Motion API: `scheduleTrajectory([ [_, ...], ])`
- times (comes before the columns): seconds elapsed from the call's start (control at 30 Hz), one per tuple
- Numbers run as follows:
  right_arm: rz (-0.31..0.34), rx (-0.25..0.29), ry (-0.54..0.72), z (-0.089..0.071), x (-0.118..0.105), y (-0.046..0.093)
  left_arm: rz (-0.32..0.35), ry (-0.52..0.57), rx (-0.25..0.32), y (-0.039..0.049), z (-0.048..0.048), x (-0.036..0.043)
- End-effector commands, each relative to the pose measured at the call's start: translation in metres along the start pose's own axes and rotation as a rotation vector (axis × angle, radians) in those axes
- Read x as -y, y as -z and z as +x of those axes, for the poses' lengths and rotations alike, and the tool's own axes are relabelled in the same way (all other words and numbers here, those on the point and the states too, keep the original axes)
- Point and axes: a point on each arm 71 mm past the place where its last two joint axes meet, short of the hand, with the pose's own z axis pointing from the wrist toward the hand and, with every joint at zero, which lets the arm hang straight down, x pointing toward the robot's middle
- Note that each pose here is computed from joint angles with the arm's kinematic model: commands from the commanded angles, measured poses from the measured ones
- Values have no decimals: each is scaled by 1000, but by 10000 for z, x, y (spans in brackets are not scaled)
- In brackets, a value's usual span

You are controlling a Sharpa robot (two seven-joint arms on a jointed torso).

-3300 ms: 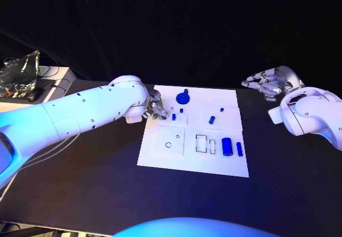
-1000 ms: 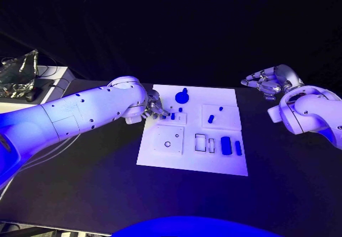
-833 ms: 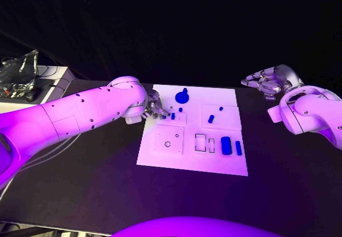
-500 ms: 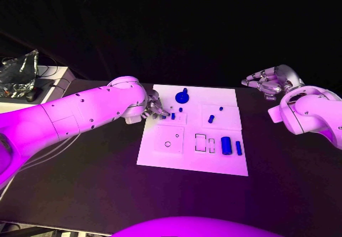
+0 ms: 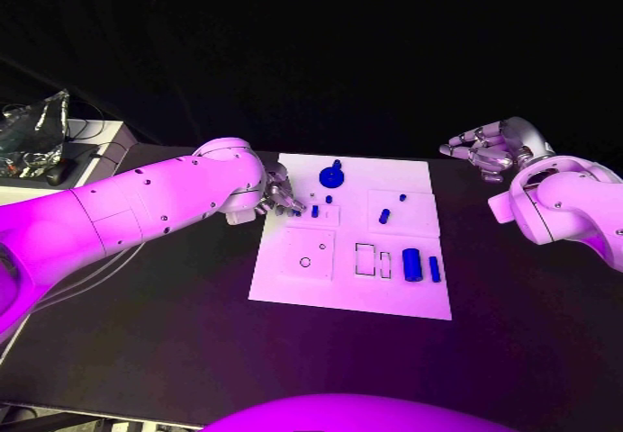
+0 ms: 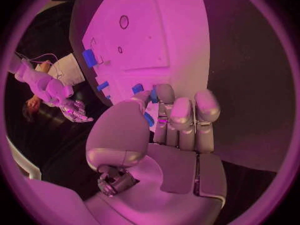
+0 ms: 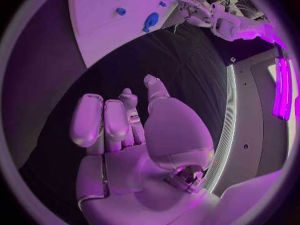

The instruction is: Assemble the parts on the task board

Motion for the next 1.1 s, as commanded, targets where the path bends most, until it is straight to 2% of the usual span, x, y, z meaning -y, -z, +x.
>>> scheduleTrajectory([
  [0.03, -13, -6, 4, 7, -12, 1, -8, -9, -13, -9, 21, -22],
  [1.1, -12, -10, 5, 11, -11, -2, 11, -23, -49, 5, 63, 29],
])
